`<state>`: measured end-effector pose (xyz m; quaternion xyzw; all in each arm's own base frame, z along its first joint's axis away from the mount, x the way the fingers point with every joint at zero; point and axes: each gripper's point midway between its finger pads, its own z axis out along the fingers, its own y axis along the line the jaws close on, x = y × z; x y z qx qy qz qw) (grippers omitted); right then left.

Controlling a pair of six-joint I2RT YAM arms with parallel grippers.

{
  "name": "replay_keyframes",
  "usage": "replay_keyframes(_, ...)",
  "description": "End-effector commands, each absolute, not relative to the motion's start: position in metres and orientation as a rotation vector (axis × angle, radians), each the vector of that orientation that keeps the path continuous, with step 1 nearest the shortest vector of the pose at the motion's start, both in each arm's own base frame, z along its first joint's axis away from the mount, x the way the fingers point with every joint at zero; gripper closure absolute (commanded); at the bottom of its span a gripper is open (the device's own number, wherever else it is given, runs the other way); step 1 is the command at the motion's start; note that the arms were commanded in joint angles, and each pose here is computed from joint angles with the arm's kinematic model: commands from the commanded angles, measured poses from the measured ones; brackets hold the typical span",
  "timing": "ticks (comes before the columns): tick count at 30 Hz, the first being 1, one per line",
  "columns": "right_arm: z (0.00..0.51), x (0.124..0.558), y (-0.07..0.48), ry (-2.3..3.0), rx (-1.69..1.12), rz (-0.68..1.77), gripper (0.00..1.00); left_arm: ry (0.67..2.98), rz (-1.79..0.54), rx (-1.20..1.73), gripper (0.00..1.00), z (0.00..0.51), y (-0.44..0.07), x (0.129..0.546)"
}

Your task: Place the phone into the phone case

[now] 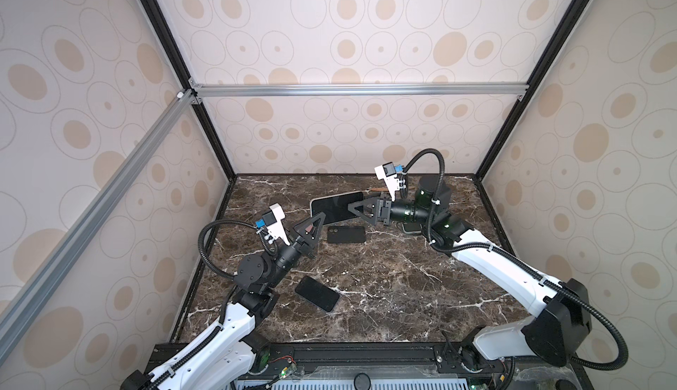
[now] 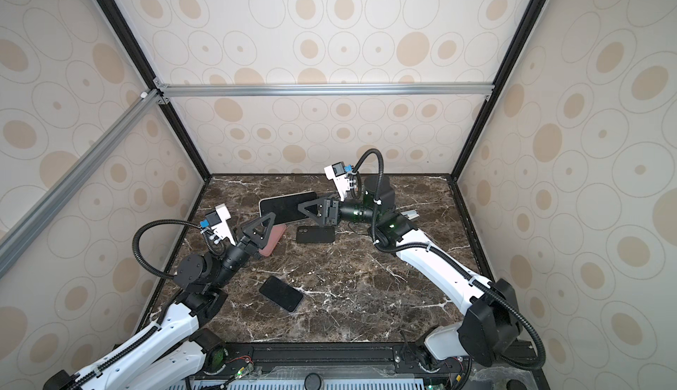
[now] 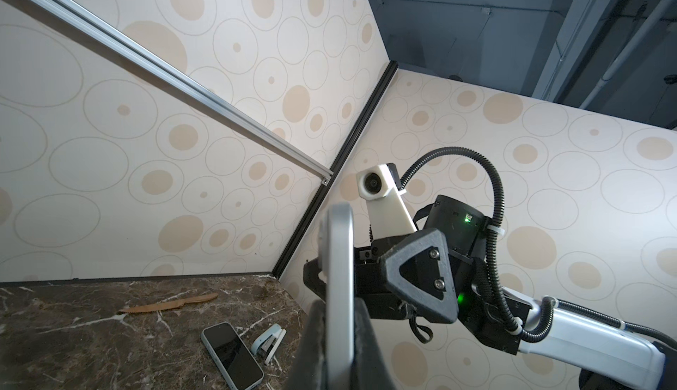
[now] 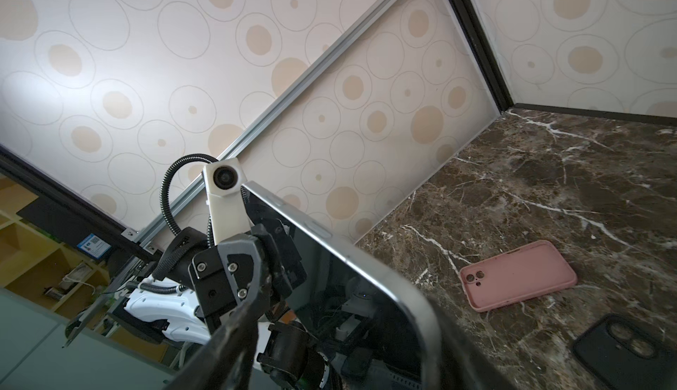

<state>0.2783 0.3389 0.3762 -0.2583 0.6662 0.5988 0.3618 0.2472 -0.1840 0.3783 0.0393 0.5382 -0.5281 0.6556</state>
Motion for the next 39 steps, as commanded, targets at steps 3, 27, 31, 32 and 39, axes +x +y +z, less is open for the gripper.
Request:
replay_keyframes(3, 0.398, 0.269, 0.339, 1.639, -0.723, 1.596, 0.33, 1.048, -1.224, 0.050, 1.00, 0.416, -0.165, 0.231)
replay_keyframes(27, 0.415, 0.242, 0.346, 1.559, -0.887, 1.761, 1.00, 1.182, -1.367, -0.067, 1.00, 0.381, -0.177, 0.253)
replay_keyframes(31, 0.405, 0.250, 0.342, 1.623, -0.835, 1.686, 1.00, 1.227, -1.260, -0.137, 1.00, 0.370, -0.166, 0.266)
replay_keyframes(32, 0.403, 0.254, 0.340, 1.635, -0.815, 1.655, 1.00, 1.265, -1.196, -0.157, 0.85, 0.365, -0.162, 0.272)
replay_keyframes(39, 0.386, 0.292, 0.312, 1.767, -0.601, 1.404, 1.00, 1.503, -0.637, -0.231, 0.34, 0.328, -0.117, 0.303)
